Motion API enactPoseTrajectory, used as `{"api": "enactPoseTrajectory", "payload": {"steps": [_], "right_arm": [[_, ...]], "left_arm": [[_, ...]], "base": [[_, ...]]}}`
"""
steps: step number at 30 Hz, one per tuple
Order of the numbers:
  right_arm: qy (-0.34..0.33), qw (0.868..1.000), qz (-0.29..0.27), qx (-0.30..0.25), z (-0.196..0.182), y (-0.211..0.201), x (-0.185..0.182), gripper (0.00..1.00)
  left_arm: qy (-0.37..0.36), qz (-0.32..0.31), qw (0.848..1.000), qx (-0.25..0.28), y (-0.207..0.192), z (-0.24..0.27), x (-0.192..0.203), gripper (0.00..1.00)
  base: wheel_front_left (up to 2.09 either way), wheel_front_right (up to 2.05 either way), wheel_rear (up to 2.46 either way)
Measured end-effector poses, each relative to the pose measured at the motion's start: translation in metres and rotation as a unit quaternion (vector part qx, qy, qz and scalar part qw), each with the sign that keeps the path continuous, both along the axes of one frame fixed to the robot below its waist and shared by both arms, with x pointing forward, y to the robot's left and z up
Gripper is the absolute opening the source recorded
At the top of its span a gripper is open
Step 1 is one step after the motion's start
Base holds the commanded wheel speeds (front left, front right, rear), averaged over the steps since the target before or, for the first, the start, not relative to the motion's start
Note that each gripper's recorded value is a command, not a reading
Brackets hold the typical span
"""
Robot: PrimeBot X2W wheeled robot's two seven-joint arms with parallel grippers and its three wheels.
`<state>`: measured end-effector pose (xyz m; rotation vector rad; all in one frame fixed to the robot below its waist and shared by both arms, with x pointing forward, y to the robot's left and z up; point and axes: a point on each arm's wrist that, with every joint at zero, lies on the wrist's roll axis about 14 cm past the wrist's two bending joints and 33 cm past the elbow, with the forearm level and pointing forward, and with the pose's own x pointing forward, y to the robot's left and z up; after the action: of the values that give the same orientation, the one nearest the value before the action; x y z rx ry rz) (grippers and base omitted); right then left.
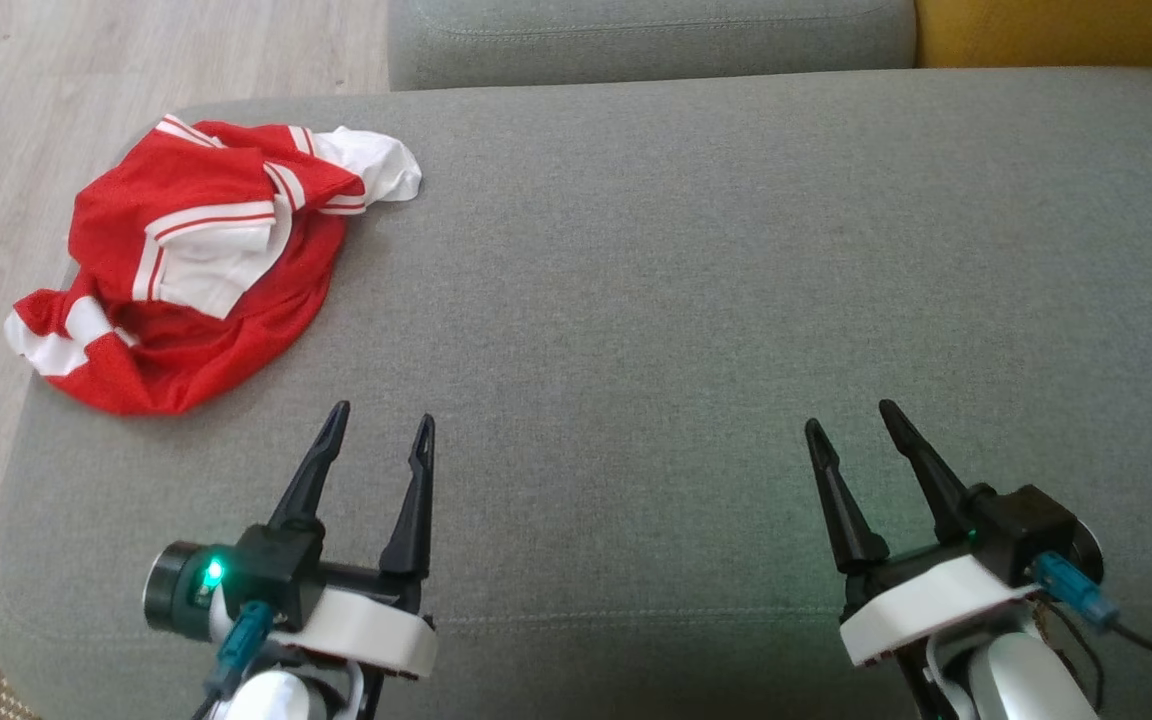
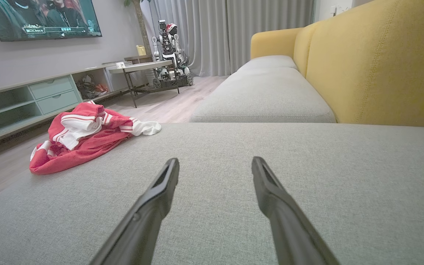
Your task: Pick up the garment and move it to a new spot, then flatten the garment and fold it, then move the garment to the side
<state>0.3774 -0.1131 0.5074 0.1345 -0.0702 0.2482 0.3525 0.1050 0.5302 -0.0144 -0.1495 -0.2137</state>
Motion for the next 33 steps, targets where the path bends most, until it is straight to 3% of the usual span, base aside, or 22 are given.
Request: {"api": "enactPoseTrajectory", "payload": {"steps": [21, 33], "right_arm": [[0.004, 1.0, 0.006, -0.001, -0.003, 0.004, 0.002, 1.0], [-0.006, 0.998, 0.063, -0.003, 0.003, 0.043, 0.011, 1.0]], "left_arm": [[0.007, 0.004, 1.0, 0.0, 0.006, -0.005, 0.0, 1.0], [0.004, 0.063, 0.998, 0.0, 0.04, -0.002, -0.014, 1.0]], "base": [[0.0, 0.0, 0.0], [0.0, 0.0, 0.0]]}}
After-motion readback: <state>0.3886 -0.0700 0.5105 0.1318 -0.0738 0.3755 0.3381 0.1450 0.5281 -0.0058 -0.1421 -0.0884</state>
